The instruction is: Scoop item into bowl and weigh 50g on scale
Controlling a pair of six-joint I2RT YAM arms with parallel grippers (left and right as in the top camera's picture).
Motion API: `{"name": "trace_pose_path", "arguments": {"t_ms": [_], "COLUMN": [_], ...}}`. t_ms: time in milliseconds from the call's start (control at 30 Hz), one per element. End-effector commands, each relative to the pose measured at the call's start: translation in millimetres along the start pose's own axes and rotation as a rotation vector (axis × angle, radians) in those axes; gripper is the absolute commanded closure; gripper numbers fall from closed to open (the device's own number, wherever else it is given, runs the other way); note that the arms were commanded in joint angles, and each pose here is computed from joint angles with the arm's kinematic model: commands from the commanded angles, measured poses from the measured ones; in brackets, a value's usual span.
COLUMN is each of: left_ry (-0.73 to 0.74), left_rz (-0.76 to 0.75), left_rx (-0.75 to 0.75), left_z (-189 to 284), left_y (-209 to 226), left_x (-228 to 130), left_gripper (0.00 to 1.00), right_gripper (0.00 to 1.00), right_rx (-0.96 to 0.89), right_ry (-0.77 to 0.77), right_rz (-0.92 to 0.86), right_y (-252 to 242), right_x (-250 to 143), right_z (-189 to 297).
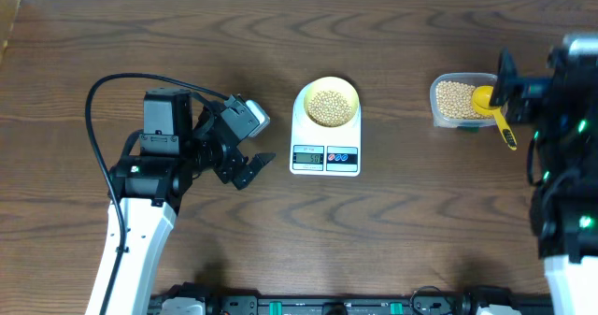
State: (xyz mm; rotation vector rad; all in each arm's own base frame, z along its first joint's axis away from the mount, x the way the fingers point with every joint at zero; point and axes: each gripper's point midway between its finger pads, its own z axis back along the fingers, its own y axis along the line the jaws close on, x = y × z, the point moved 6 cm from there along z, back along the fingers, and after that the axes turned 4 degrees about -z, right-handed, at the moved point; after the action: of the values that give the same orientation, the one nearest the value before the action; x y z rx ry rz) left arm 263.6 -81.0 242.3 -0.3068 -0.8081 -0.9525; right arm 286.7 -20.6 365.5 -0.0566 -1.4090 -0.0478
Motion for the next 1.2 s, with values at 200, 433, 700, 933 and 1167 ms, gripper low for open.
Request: {"name": "trace_pose_path", "arguments": {"t_ms": [200,433,700,933,1167], "left_ry": [-0.012,-0.012,-0.012,-0.012,-0.012], "left_rz": [-0.009,-0.009,-0.009,-0.009,-0.009], "left_rx": [0.008,0.008,0.008,0.008,0.008], "left_z": [2.9,2.9,2.9,2.9,2.9], "left_y": [3.3,3.3,3.3,3.3,3.3], "left_x": [4.4,4.4,4.4,4.4,4.4], "left_gripper": [0.04,0.04,0.04,0.04,0.04], "right_gripper": [0.01,0.01,0.01,0.01,0.01], "right_rx": [0.017,0.037,0.047,0.056,0.058], "right_ry": [-0.202,-0.237,-0.250,-0.227,-0.179], "right_rz": [0.004,0.006,0.006,0.006,0.006], "right_y": [4.7,9.7,12.0,13.1,13.2], "right_x": [-74.5,-121.1,-158.4,-182.8,-200.0], "right_z": [47.7,61.0,68.0,65.6,67.6]}}
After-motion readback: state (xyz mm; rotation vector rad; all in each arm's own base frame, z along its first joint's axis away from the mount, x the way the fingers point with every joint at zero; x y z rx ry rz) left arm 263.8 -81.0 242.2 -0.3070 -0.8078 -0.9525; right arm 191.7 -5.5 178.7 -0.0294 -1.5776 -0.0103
